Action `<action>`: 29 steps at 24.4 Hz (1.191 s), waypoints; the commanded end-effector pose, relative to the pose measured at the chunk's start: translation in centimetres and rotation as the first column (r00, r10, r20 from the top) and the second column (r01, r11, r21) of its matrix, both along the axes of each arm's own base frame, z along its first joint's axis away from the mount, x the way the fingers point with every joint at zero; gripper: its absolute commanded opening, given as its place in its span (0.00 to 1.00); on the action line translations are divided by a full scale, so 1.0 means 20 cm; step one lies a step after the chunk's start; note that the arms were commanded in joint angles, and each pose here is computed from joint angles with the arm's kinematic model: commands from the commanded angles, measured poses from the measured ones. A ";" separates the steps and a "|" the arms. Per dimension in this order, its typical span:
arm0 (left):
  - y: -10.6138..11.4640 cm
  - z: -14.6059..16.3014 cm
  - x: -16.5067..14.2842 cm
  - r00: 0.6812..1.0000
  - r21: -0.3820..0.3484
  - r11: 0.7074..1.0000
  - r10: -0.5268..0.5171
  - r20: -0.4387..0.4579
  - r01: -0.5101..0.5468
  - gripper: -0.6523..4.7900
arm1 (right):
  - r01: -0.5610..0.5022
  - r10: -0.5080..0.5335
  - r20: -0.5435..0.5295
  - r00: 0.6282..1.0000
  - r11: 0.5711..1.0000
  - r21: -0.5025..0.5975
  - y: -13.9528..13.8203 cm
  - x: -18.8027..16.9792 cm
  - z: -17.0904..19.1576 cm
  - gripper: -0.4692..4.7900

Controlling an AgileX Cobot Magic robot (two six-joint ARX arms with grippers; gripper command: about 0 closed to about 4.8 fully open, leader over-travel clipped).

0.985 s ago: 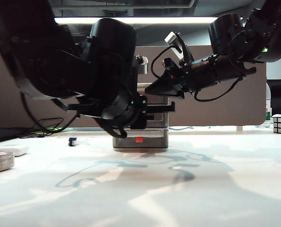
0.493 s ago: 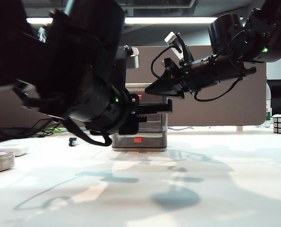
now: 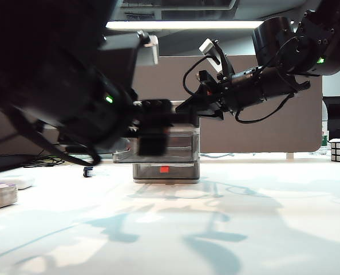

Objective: Open the second layer of the drawer on the table, pick up a pack of napkins on the table and put it in, and finally close the drawer.

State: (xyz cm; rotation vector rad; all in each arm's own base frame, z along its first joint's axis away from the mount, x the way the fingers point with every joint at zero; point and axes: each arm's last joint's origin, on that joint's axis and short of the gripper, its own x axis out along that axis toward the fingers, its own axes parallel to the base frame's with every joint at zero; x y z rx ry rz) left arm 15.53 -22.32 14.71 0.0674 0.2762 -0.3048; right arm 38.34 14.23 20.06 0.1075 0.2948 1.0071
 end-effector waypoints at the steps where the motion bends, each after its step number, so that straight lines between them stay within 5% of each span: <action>1: 0.07 0.06 -0.07 0.999 0.018 0.999 -0.032 -0.020 0.032 0.51 | -0.004 0.004 0.010 1.000 1.000 0.005 0.00 0.00 0.02 0.08; 5: 0.27 0.14 -0.16 0.989 0.247 0.968 -0.003 -0.145 0.039 0.51 | -0.034 0.035 -0.022 0.999 0.999 0.018 0.00 0.00 0.01 0.08; 10: 0.48 0.18 -0.18 0.958 0.344 0.936 0.026 -0.285 0.077 0.52 | -0.069 0.070 -0.043 0.997 0.997 0.029 0.01 -0.01 0.01 0.08; 19: 0.76 0.30 -0.10 0.954 0.233 0.966 0.171 -0.247 -0.113 0.57 | -0.086 0.091 -0.080 0.993 0.995 0.057 0.01 -0.01 0.01 0.08; 23: 0.88 0.29 -0.03 0.940 0.296 0.941 0.240 -0.243 -0.164 0.58 | -0.106 0.113 -0.095 0.989 0.992 0.072 0.01 -0.02 0.01 0.08; 27: 0.89 0.30 -0.02 0.946 0.180 0.973 0.191 -0.261 -0.146 0.59 | -0.120 0.129 -0.110 0.986 0.989 0.084 0.01 -0.02 0.01 0.08; 29: 0.88 0.28 -0.02 0.957 0.217 0.970 0.165 -0.240 -0.113 0.82 | -0.124 0.133 -0.109 0.985 0.989 0.086 0.01 -0.02 0.01 0.08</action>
